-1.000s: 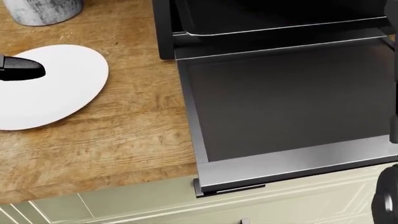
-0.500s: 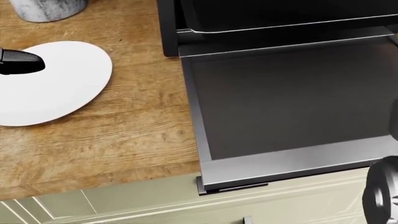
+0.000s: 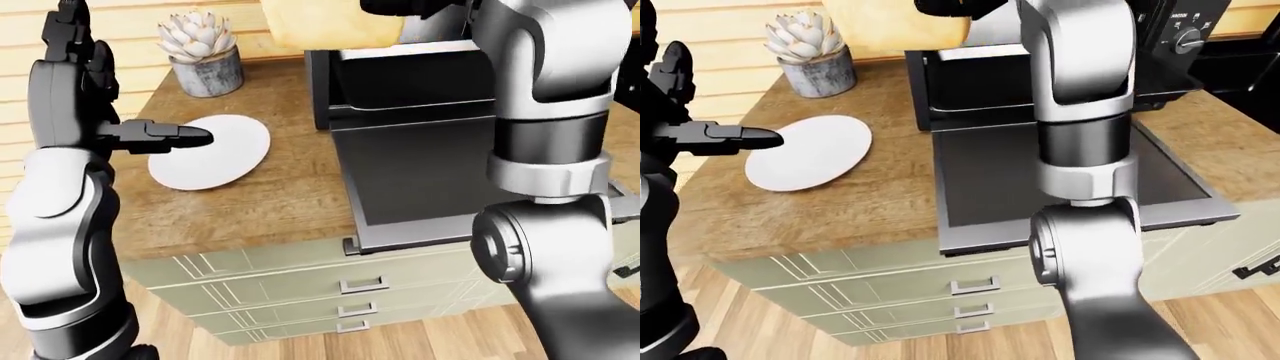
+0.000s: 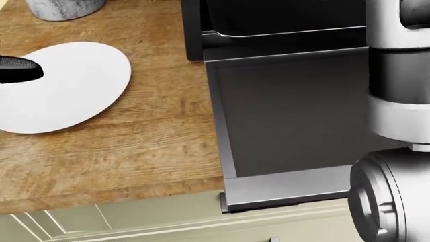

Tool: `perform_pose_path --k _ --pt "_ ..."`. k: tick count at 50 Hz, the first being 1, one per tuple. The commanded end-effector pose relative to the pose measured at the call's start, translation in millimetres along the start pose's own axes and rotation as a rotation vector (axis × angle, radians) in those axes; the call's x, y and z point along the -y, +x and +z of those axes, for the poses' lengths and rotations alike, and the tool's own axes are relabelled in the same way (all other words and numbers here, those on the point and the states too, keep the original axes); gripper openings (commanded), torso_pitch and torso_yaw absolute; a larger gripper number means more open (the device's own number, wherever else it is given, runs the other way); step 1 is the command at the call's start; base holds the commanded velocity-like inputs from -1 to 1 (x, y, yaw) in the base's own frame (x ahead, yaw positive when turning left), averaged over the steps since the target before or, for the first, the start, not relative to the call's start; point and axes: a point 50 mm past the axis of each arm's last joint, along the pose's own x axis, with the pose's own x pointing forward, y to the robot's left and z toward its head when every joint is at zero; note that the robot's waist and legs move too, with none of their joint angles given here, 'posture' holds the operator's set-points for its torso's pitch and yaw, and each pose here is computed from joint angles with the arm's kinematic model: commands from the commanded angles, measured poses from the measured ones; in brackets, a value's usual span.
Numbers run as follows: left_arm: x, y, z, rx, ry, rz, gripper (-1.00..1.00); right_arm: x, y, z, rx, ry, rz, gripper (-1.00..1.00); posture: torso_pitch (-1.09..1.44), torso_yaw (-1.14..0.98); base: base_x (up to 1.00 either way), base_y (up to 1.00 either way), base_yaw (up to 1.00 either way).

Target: Pick the bread from the tray and place it on the plate on the counter.

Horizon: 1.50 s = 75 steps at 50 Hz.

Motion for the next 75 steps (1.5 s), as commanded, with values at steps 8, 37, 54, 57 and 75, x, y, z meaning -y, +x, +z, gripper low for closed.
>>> perform_pose_path --k 8,37,54,57,75 --pt "-7.5 -3.0 18 0.083 0.005 0.029 1.00 -17.1 5 27 0.122 0.006 0.035 -1.00 0.00 0.24 0.00 0.00 0.00" --pt "-12.4 -7.9 19 0.077 0.010 0.045 1.00 -54.4 19 22 0.119 0.023 0.129 -1.00 0.00 0.39 0.00 0.00 0.00" --pt "-11.2 -7.5 16 0.075 0.017 0.042 1.00 -71.3 30 -3 0.074 0.008 0.146 -1.00 0.00 0.47 0.00 0.00 0.00" --pt "-11.0 -7.7 15 0.075 0.018 0.042 1.00 -74.8 32 -10 0.058 0.012 0.150 -1.00 0.00 0.49 0.00 0.00 0.00" --pt "-9.7 -8.1 11 0.078 0.041 0.039 1.00 -80.7 40 -52 -0.031 -0.013 0.093 -1.00 0.00 0.58 0.00 0.00 0.00"
